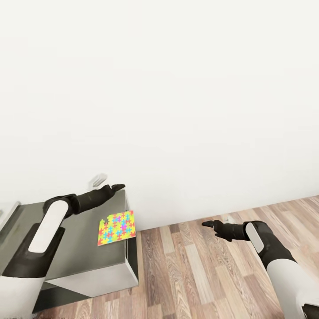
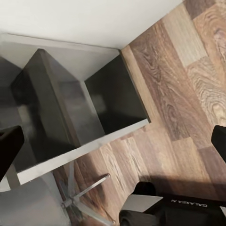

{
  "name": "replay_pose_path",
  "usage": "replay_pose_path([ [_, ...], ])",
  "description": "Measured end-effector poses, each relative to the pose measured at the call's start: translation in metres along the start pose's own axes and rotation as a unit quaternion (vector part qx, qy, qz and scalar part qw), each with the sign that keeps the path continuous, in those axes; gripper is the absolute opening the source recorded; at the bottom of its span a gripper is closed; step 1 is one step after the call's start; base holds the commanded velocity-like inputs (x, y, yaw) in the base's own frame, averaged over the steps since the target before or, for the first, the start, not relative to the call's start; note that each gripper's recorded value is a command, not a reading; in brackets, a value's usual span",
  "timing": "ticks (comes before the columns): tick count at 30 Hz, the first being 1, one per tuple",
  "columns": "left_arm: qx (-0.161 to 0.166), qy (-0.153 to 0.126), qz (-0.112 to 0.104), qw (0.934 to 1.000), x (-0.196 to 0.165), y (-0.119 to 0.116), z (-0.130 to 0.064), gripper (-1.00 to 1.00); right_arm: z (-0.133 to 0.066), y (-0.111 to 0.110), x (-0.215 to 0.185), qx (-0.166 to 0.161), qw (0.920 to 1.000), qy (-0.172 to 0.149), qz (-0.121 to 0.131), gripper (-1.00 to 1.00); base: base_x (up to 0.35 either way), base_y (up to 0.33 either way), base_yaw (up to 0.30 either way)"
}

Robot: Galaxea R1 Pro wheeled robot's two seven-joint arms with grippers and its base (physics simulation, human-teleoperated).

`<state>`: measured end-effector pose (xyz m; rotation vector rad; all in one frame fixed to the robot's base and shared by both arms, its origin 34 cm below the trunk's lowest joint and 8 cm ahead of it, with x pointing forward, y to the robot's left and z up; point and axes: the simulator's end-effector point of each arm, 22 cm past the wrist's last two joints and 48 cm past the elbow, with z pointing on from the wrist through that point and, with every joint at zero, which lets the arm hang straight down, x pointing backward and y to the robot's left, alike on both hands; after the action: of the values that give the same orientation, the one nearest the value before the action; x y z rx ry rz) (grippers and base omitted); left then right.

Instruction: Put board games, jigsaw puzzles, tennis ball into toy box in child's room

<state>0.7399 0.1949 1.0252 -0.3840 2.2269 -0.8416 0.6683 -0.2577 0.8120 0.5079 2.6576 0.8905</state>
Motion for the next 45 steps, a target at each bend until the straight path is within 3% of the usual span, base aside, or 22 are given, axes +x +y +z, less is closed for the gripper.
replay_pose_path([
  [3, 0.005, 0.005, -0.024, 0.9997, -0.001, -0.017, 0.0, 1.0, -0.001, 0.0, 0.0, -0.002, 1.0, 0.0, 0.002, 1.0, 0.0, 0.0, 0.23],
  [7, -0.008, 0.017, -0.051, 0.9985, 0.0, -0.022, 0.0, 1.0, -0.003, 0.001, -0.002, -0.009, 1.0, -0.001, 0.004, 1.0, 0.0, 0.0, 0.256],
  [11, -0.029, 0.021, -0.061, 0.9975, -0.006, -0.026, 0.0, 1.0, -0.006, 0.014, -0.008, -0.039, 0.9992, 0.001, 0.009, 1.0, 0.0, 0.0, 0.272],
  [12, -0.033, 0.023, -0.069, 0.9968, -0.008, -0.035, 0.001, 1.0, -0.013, 0.021, -0.006, -0.078, 0.9957, 0.027, 0.042, 1.0, 0.0, 0.0, 0.283],
  [14, -0.031, 0.024, -0.072, 0.9966, -0.008, -0.041, 0.002, 1.0, -0.019, 0.02, -0.004, -0.097, 0.9926, 0.038, 0.061, 1.0, 0.0, 0.0, 0.285],
  [22, -0.033, 0.03, -0.079, 0.9959, -0.003, -0.057, 0.005, 1.0, -0.044, 0.029, -0.014, -0.164, 0.9809, 0.044, 0.096, 1.0, 0.0, 0.0, 0.287],
  [30, -0.033, 0.034, -0.072, 0.9963, -0.001, -0.069, 0.007, 1.0, -0.07, 0.023, -0.034, -0.18, 0.9782, 0.026, 0.1, 1.0, 0.0, 0.0, 0.289],
  [37, -0.03, 0.035, -0.068, 0.9966, -0.001, -0.07, 0.01, 1.0, -0.087, 0.033, -0.049, -0.223, 0.9699, 0.013, 0.097, 1.0, 0.0, 0.0, 0.293],
  [42, -0.022, 0.034, -0.064, 0.9971, -0.003, -0.08, 0.015, 1.0, -0.087, 0.032, -0.052, -0.23, 0.968, 0.012, 0.099, 1.0, 0.0, 0.0, 0.194],
  [45, -0.008, 0.037, -0.062, 0.9974, -0.001, -0.1, 0.021, 1.0, -0.081, 0.028, -0.048, -0.227, 0.968, 0.016, 0.106, 1.0, 0.0, 0.0, 0.063],
])
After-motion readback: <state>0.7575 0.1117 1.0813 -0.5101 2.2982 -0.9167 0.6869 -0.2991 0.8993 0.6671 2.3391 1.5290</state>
